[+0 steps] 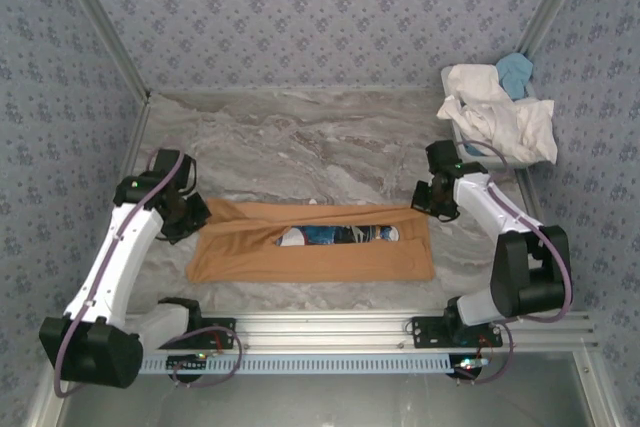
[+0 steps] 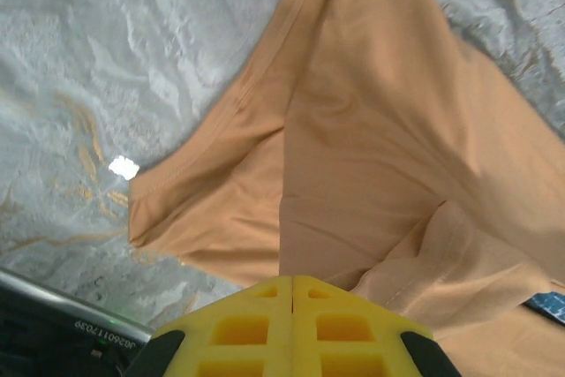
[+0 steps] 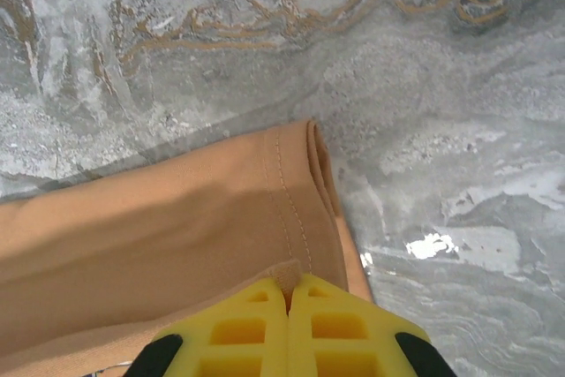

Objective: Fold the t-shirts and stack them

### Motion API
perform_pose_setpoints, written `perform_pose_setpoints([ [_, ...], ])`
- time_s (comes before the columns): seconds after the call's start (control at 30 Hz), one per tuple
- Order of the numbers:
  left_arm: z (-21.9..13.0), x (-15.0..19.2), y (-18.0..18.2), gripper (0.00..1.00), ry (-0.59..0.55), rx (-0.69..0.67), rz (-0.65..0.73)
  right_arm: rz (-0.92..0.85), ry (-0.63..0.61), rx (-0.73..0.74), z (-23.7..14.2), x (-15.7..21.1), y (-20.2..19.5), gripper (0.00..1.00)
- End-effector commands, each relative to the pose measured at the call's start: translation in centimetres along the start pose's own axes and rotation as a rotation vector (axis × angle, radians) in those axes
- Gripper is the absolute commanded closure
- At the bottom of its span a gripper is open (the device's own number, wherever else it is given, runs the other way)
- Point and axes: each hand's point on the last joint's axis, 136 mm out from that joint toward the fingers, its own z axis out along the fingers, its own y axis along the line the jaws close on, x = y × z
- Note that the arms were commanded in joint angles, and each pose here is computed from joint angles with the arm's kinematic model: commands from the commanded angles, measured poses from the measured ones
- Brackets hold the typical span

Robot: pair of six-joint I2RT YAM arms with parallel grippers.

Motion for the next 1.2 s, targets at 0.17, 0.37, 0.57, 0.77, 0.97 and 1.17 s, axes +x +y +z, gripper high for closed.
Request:
perform_pose_setpoints([
  [0.17, 1.5, 4.3, 3.2, 1.00, 0.058, -0.110, -0.084, 0.026, 0.059, 0.073, 0.0, 3.4, -1.9, 1.00],
  [0.37, 2.2, 5.9, 4.9, 1.00, 0.075, -0.168, -0.107, 0.038, 0.072, 0.108, 0.0, 4.7, -2.8, 1.00],
  [0.57, 3.8, 7.7, 5.6, 1.00, 0.118, -0.200, -0.130, 0.043, 0.081, 0.127, 0.1, 5.5, -3.2, 1.00],
  [0.77, 4.9, 8.4, 5.6, 1.00, 0.125, -0.203, -0.143, 0.038, 0.083, 0.122, 0.1, 6.0, -3.0, 1.00],
  [0.97, 4.8, 8.5, 6.0, 1.00, 0.116, -0.222, -0.132, 0.029, 0.080, 0.128, 0.1, 6.1, -2.8, 1.00],
  [1.17, 5.5, 8.8, 5.5, 1.00, 0.124, -0.202, -0.135, 0.018, 0.081, 0.130, 0.0, 6.4, -2.6, 0.97],
])
